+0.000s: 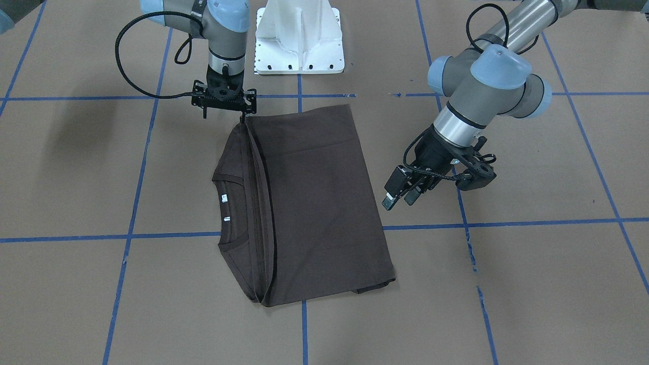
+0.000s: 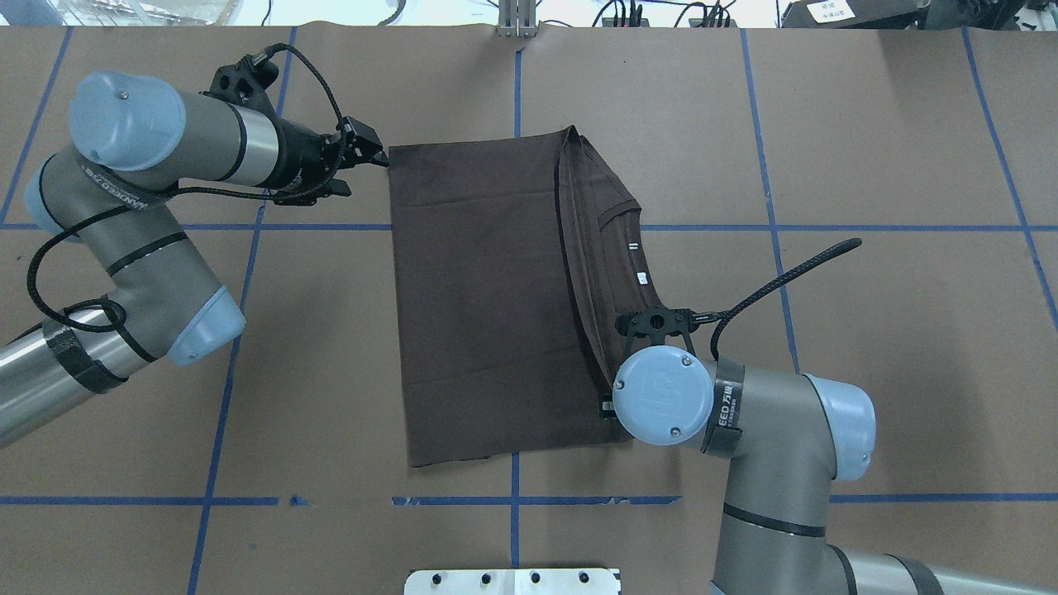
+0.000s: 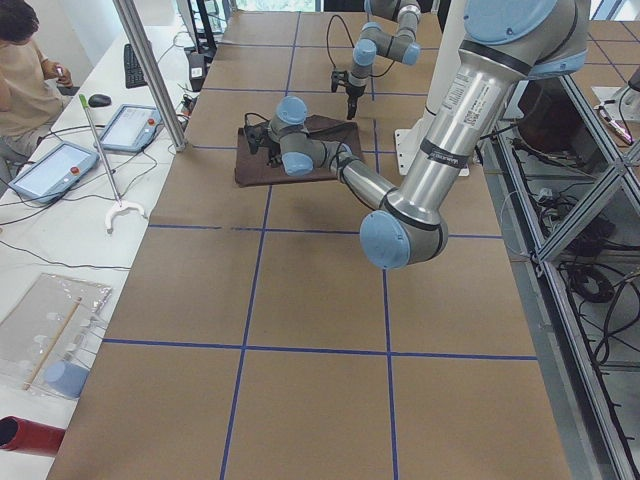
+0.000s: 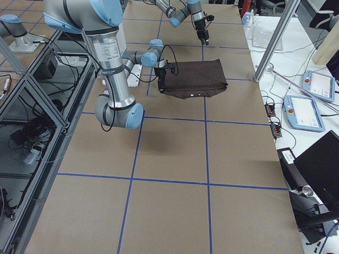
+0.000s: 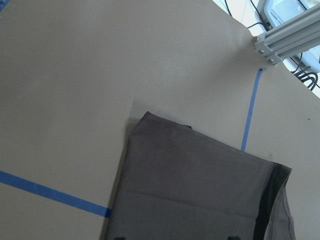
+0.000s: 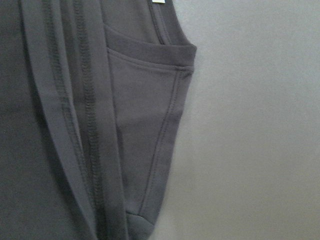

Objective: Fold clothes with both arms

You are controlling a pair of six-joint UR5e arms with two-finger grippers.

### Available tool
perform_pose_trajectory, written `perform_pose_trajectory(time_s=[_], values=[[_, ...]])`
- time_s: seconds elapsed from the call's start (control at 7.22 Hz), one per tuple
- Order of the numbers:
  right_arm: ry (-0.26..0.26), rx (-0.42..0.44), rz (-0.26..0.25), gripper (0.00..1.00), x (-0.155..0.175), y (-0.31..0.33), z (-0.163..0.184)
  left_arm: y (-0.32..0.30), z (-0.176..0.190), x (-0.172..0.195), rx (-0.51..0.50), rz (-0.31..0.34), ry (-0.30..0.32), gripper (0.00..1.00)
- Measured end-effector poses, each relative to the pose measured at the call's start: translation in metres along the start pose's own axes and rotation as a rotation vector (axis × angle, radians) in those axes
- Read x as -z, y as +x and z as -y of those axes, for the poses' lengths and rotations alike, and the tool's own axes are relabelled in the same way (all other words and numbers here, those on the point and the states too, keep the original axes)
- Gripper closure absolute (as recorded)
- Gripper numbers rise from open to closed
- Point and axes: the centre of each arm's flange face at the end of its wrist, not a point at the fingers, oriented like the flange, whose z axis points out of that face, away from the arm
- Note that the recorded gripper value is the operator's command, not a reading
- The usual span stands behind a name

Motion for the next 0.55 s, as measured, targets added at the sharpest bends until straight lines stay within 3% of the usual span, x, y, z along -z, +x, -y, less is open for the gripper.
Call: perform_pose_trajectory(time_s=[0.28, 0.55], values=[[0.012, 0.002, 0.039, 0.00, -0.010, -0.034, 0.010, 0.001, -0.001, 0.001, 0.005, -0.001, -0.001, 0.25], [0.020, 0.008, 0.018, 0.00, -0.030, -0.042, 0.028, 0.002, -0.002, 0.002, 0.009, -0.002, -0.001, 0.25]])
